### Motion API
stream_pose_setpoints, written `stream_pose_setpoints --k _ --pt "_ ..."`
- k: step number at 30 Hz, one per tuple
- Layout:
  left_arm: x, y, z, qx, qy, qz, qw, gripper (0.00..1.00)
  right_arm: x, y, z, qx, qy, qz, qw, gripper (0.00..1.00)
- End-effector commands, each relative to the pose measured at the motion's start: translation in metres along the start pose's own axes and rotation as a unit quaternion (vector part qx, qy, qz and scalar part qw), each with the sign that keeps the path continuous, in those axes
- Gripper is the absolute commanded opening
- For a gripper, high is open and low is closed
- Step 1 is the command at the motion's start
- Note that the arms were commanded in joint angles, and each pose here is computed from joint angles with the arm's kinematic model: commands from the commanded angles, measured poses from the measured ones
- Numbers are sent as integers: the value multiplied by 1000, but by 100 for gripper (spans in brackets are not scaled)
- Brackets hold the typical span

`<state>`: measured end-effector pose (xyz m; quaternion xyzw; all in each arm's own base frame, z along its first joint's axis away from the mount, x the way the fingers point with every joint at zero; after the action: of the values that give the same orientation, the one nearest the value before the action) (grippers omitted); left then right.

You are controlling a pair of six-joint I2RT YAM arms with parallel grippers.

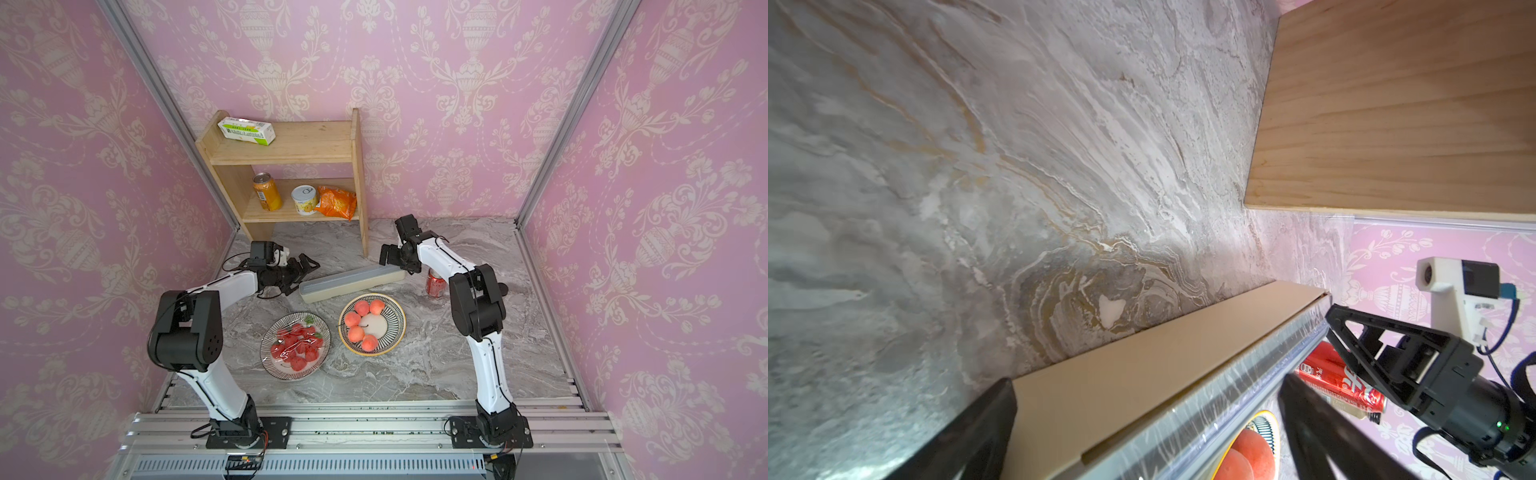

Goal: Wrap the plate with plastic wrap
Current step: Adjust the plastic wrap cutting box at the center of the board.

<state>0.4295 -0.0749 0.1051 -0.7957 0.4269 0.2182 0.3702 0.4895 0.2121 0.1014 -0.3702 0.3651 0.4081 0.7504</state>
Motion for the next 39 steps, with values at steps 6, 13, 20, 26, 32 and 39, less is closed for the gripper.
stream_pose_setpoints --k 6,13,20,26,32,39 --pt "19 4 -25 16 10 14 1000 99 -12 15 -9 -6 -12 9 1000 99" --pt "-10 -1 -1 56 -102 9 993 99 -13 27 -21 -8 -9 14 1000 99" --pt "-40 26 5 50 -130 52 989 99 -12 12 -20 -19 16 -5 1000 100" --pt "-25 45 -8 16 -73 75 994 99 -4 17 -25 -1 14 4 1000 99" --pt "-7 53 -26 16 -41 92 995 99 -5 23 -27 -5 8 11 1000 100" --pt "7 43 -45 24 -25 81 996 99 -13 28 -33 -15 2 12 1000 98"
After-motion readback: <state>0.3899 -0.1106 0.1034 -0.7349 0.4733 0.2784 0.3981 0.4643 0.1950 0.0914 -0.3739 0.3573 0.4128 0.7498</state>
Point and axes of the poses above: each gripper's point midway between its finger pads, its own x axis out along the fingers, its own z axis along the line the jaws close on, y = z × x, the point moved 3 cm from there along -x, back along the fingers, and after that the axes turned 15 degrees about x, right-handed, at the moved point
